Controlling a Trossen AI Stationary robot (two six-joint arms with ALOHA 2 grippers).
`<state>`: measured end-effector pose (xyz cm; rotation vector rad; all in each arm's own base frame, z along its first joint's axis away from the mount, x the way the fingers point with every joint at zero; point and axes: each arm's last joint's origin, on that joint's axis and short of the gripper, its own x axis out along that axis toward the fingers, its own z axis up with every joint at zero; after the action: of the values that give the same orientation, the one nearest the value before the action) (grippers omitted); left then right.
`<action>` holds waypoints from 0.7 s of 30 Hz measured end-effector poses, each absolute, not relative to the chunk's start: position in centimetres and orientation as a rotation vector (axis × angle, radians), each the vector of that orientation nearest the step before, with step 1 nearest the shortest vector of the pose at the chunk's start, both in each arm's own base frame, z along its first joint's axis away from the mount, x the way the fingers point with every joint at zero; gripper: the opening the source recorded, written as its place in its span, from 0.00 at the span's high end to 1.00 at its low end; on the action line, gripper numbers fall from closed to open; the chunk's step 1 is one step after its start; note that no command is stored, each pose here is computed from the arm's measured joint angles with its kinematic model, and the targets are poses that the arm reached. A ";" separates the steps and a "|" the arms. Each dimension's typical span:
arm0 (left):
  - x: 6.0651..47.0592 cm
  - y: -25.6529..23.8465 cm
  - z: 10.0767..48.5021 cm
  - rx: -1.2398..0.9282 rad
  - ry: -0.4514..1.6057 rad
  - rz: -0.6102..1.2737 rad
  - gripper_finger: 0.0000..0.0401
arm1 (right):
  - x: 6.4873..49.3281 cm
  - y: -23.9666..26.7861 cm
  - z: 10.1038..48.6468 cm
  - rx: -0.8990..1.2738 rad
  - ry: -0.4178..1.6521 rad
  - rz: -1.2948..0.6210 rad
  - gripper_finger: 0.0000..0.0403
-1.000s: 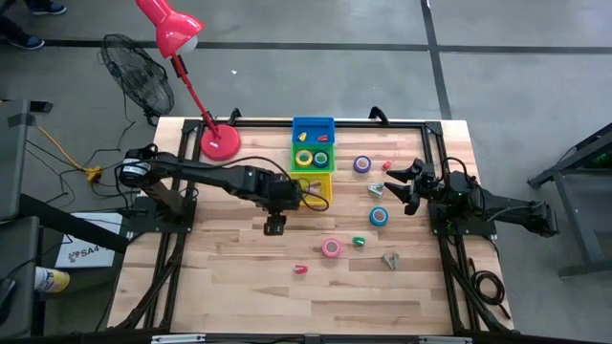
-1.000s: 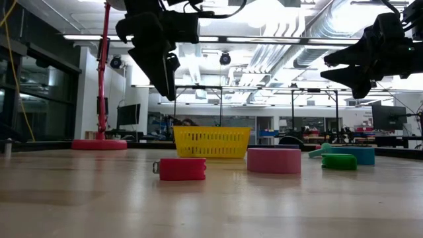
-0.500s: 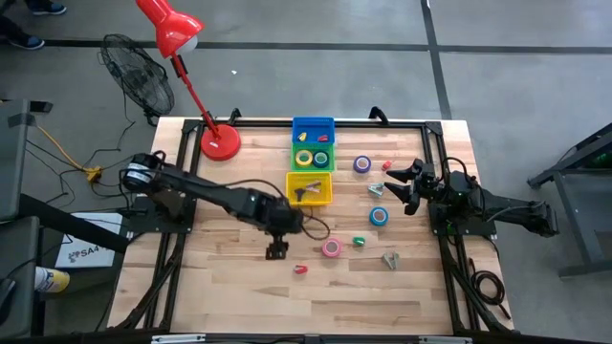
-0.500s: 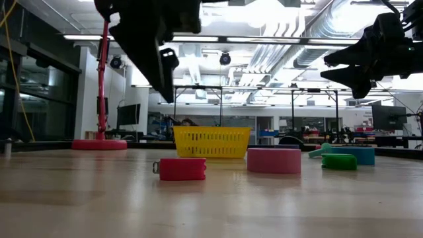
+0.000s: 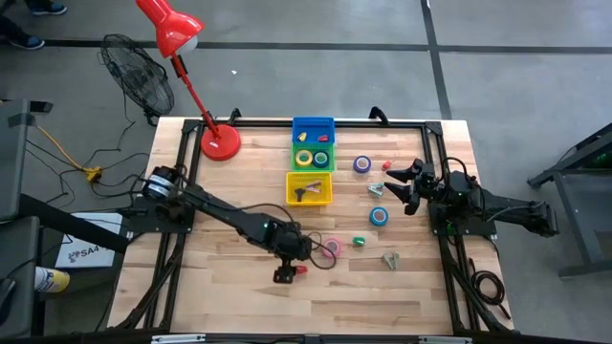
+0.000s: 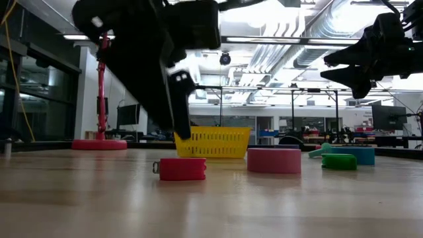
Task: Pick and place Stapler, Stapler remover, tape
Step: Put the bottom red stapler into the blue bin
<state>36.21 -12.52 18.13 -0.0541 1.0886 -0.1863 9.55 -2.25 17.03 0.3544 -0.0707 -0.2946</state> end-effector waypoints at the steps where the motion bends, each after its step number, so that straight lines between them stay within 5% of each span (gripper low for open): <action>1: 36.3 -12.8 17.8 -0.056 1.091 -0.197 0.21 | 9.6 -2.3 17.0 0.354 -0.071 -0.295 0.45; 21: 37.1 -14.1 16.2 -0.097 1.080 -0.150 0.21 | 9.6 -2.3 17.0 0.354 -0.070 -0.296 0.45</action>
<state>37.09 -14.05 16.22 -0.0966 1.0800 -0.1504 9.56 -2.26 17.02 0.3545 -0.0698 -0.2958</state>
